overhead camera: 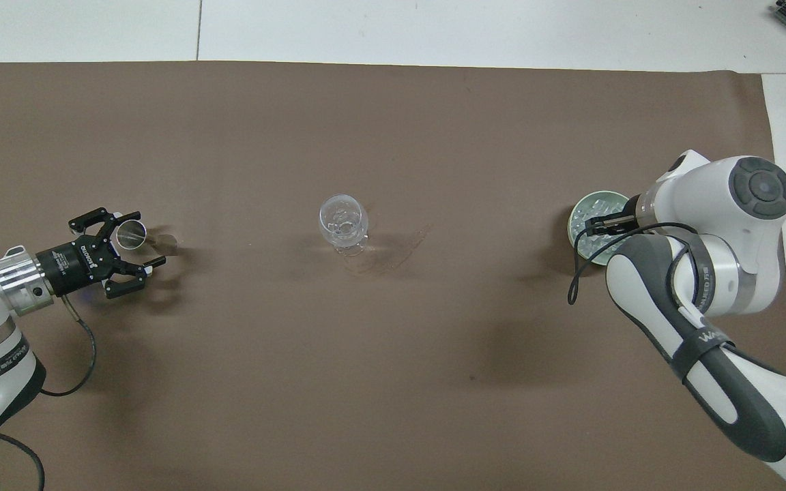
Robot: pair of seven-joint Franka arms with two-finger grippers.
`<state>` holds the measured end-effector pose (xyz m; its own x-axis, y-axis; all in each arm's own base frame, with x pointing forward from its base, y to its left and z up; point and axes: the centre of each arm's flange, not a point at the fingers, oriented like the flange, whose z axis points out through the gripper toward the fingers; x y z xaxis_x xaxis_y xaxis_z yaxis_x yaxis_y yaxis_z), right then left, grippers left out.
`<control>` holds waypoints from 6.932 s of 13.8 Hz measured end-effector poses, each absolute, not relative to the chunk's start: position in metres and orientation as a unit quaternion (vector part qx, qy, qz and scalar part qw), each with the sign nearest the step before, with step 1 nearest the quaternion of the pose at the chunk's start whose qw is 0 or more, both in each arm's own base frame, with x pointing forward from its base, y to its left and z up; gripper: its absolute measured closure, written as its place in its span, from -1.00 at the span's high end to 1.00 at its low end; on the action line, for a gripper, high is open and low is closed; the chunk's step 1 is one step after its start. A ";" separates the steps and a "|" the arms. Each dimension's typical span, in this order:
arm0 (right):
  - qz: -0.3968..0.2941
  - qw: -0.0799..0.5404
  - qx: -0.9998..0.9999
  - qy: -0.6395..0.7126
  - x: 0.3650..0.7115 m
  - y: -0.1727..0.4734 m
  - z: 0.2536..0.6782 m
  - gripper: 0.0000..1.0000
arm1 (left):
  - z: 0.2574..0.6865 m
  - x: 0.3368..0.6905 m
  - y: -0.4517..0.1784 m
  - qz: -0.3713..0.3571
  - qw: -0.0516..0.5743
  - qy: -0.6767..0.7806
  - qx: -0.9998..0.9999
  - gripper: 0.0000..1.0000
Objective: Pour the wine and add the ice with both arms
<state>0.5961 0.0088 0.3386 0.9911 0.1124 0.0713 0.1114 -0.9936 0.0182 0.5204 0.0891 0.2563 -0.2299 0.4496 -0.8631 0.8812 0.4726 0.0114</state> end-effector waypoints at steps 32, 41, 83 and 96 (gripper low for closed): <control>0.100 -0.023 0.994 -0.023 0.608 0.012 0.554 -0.52 | 0.464 0.561 0.050 0.016 0.102 0.130 0.986 1.00; 0.101 -0.034 0.993 -0.040 0.601 0.046 0.578 -0.52 | 0.476 0.550 -0.040 0.009 0.070 -0.034 0.997 1.00; 0.119 -0.214 0.968 -0.058 0.569 0.382 0.516 -0.52 | 0.649 0.518 -0.018 0.010 0.024 -0.061 0.998 1.00; 0.128 -0.207 0.968 -0.055 0.583 0.385 0.483 -0.52 | 0.656 0.501 -0.035 -0.014 0.025 -0.056 0.998 1.00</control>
<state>0.5830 0.3849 0.4834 0.9614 -0.1594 0.2243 -0.0536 -0.9080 -0.4155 0.5006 -0.0347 0.6562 0.9933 -0.1126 -0.0247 -0.1113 -0.9925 0.0508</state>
